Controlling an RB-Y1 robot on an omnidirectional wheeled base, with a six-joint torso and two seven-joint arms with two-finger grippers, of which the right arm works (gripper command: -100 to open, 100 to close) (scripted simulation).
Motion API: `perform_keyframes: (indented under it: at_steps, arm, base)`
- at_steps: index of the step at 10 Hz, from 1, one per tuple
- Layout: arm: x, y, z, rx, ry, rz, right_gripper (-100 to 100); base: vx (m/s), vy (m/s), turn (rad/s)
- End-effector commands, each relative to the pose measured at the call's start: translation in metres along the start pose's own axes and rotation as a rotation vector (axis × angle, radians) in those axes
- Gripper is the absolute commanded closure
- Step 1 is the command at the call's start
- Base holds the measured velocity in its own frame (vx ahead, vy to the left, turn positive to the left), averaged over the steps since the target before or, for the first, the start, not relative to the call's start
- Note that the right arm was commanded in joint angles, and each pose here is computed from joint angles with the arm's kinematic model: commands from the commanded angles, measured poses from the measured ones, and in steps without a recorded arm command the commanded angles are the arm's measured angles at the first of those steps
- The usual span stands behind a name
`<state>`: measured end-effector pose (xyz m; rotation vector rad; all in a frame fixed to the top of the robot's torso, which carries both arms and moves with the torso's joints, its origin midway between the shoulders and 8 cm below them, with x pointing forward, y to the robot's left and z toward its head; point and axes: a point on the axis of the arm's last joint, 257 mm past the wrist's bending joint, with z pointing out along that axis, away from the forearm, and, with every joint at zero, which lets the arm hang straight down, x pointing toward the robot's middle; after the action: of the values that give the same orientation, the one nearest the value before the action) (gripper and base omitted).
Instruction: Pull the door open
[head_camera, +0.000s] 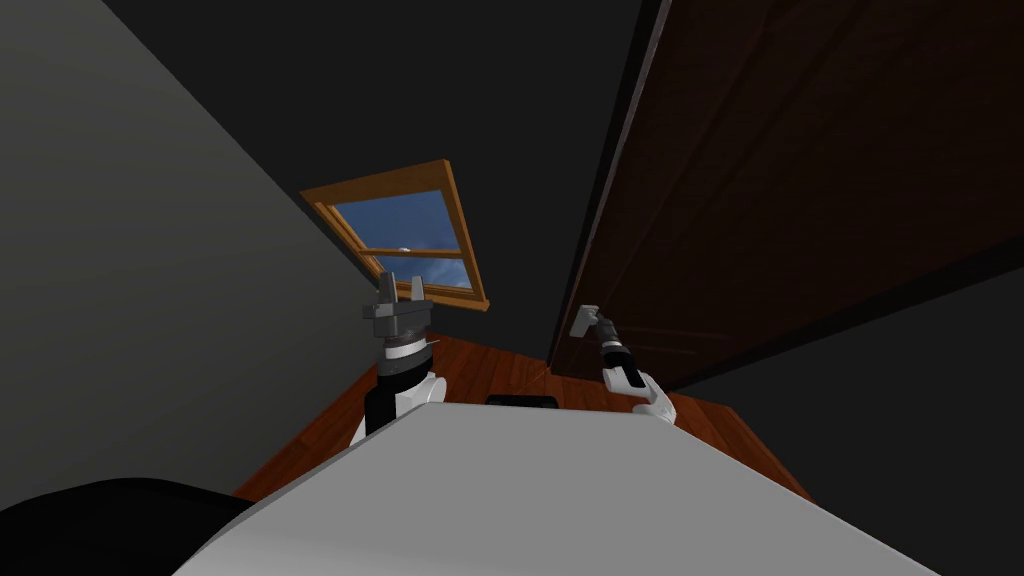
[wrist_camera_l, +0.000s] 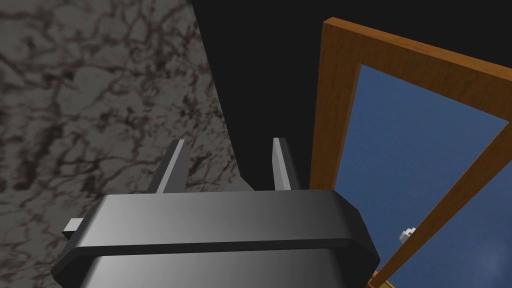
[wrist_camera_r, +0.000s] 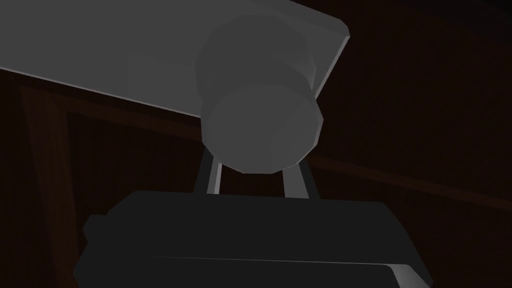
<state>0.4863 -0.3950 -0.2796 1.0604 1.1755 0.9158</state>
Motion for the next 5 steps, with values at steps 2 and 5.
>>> perform_keyframes:
  at_steps: [2, 5]
  arm:
    - [0.0110, 0.0030, 0.0012, -0.008, 0.007, 0.118, 100]
    - [0.0094, 0.0026, 0.0009, -0.006, -0.004, 0.237, 100]
  base:
    - [-0.039, -0.015, 0.031]
    - [-0.048, -0.028, 0.075]
